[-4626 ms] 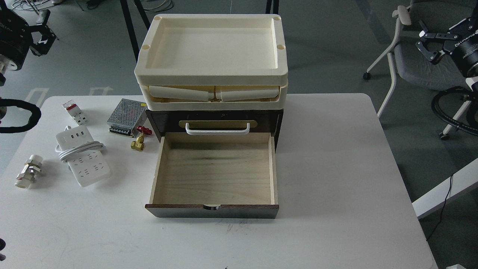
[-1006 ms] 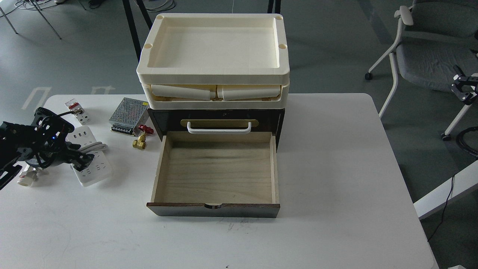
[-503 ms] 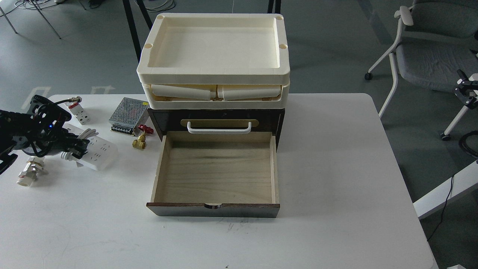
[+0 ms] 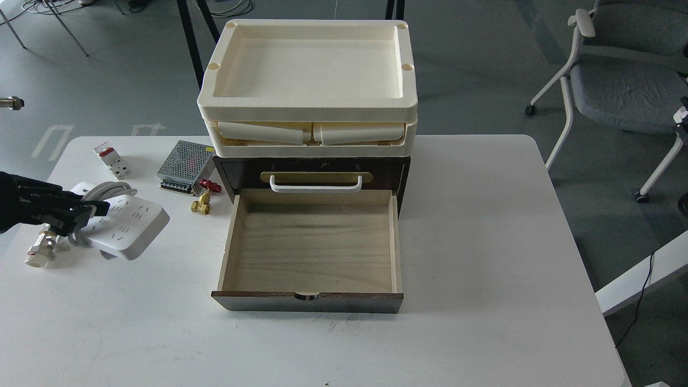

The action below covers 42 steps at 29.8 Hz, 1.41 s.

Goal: Put charging cable into cabinet
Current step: 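Lift the power strip and carry it over the open wooden drawer, then lower the power strip into the drawer and open the left gripper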

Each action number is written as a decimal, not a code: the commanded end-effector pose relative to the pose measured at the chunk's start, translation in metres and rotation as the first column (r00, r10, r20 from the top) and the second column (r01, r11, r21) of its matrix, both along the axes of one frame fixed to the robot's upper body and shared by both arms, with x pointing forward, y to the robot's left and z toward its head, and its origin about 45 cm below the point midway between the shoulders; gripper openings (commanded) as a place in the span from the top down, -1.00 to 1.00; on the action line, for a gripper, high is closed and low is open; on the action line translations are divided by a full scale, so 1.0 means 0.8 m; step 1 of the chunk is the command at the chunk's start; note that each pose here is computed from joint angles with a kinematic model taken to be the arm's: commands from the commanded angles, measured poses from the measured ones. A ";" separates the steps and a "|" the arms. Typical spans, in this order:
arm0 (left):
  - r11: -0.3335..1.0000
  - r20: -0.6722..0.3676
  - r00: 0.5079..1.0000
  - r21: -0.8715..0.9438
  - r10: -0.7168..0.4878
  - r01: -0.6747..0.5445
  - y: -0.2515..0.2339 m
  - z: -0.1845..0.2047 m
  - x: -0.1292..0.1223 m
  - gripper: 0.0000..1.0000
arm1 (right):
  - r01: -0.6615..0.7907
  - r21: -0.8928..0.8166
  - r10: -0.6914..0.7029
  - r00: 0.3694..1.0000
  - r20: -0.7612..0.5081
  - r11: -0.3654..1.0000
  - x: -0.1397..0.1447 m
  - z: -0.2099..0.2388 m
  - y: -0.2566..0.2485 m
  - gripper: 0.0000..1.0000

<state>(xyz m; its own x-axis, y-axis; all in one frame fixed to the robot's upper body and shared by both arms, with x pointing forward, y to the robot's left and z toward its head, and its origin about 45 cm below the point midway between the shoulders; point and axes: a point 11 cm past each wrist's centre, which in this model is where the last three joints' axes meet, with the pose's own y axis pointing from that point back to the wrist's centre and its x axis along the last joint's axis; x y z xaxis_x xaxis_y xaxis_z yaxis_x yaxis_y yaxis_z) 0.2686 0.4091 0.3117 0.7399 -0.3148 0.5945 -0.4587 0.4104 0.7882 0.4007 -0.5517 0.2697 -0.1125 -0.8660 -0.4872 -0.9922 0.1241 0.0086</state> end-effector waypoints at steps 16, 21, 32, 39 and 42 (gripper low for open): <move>0.850 -0.179 0.979 -0.526 -0.096 -0.013 -0.169 -0.070 0.052 1.00 | 0.039 -0.007 -0.040 0.999 -0.022 0.999 -0.008 -0.010 -0.014 -1.00; 0.846 -0.223 0.973 -0.529 -0.059 -0.070 -0.174 -0.110 0.068 1.00 | 0.039 -0.007 -0.040 0.999 -0.022 0.999 -0.008 -0.010 -0.014 -1.00; 0.833 -0.265 0.964 -0.539 -0.025 -0.127 -0.200 -0.166 0.087 1.00 | 0.075 -0.022 -0.076 0.997 -0.033 0.997 -0.018 -0.012 -0.030 -1.00; 0.848 -0.293 0.956 -0.507 0.000 -0.156 -0.205 -0.196 0.095 0.85 | 0.081 -0.024 -0.081 0.996 -0.038 0.996 -0.021 -0.014 -0.033 -1.00; 0.852 -0.297 0.955 -0.501 -0.002 -0.154 -0.206 -0.200 0.092 0.52 | 0.082 -0.025 -0.083 0.996 -0.039 0.996 -0.021 -0.014 -0.034 -1.00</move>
